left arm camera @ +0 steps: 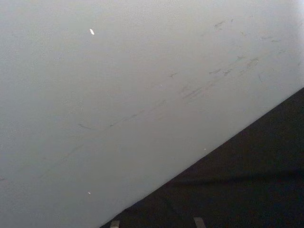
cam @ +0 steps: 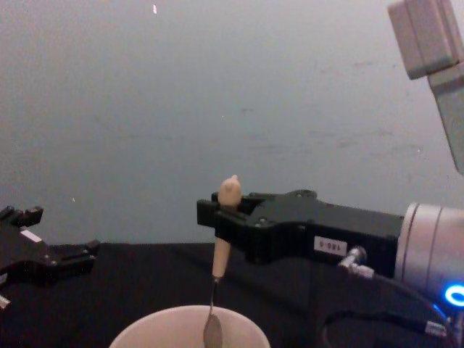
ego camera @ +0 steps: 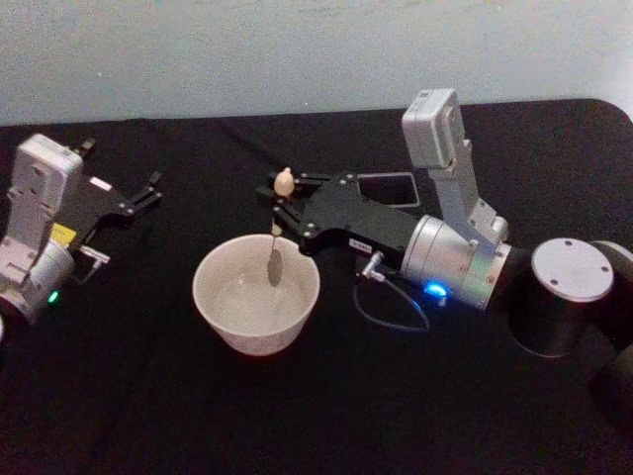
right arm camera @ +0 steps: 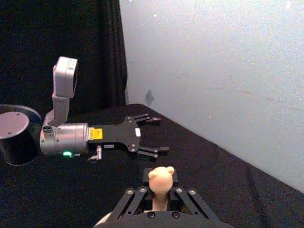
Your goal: Pick up the stirring spoon with one hand, stir inside the cup, then place it back in its original position.
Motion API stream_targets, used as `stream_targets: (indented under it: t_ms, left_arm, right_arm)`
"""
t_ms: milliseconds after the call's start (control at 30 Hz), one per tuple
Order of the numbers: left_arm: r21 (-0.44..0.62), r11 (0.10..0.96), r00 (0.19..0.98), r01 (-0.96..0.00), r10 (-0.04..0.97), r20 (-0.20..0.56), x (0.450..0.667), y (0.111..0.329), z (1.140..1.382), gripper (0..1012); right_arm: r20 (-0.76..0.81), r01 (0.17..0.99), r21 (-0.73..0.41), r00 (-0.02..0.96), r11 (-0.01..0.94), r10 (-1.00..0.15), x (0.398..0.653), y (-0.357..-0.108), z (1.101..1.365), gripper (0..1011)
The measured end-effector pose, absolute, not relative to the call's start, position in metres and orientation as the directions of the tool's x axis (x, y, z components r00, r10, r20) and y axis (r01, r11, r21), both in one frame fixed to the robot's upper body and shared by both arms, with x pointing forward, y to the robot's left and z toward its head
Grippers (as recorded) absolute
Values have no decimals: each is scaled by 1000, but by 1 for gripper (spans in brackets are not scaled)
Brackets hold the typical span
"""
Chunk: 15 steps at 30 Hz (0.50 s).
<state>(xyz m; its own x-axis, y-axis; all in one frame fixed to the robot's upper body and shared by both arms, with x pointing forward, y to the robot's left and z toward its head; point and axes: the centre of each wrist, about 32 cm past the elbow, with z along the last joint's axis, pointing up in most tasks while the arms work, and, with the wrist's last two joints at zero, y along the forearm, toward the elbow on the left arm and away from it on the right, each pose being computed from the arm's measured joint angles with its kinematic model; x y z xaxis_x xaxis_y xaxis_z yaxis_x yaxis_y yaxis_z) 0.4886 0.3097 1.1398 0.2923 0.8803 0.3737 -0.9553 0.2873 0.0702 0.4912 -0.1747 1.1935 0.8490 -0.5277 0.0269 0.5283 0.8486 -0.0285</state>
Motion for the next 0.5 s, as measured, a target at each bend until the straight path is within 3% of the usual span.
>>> stream_targets:
  t_ms: [500]
  left_arm:
    - [70, 287, 292, -955, 880, 374, 489, 310, 1140, 1001]
  right_arm:
    - [39, 516, -44, 856, 855, -515, 488, -171, 1174, 173]
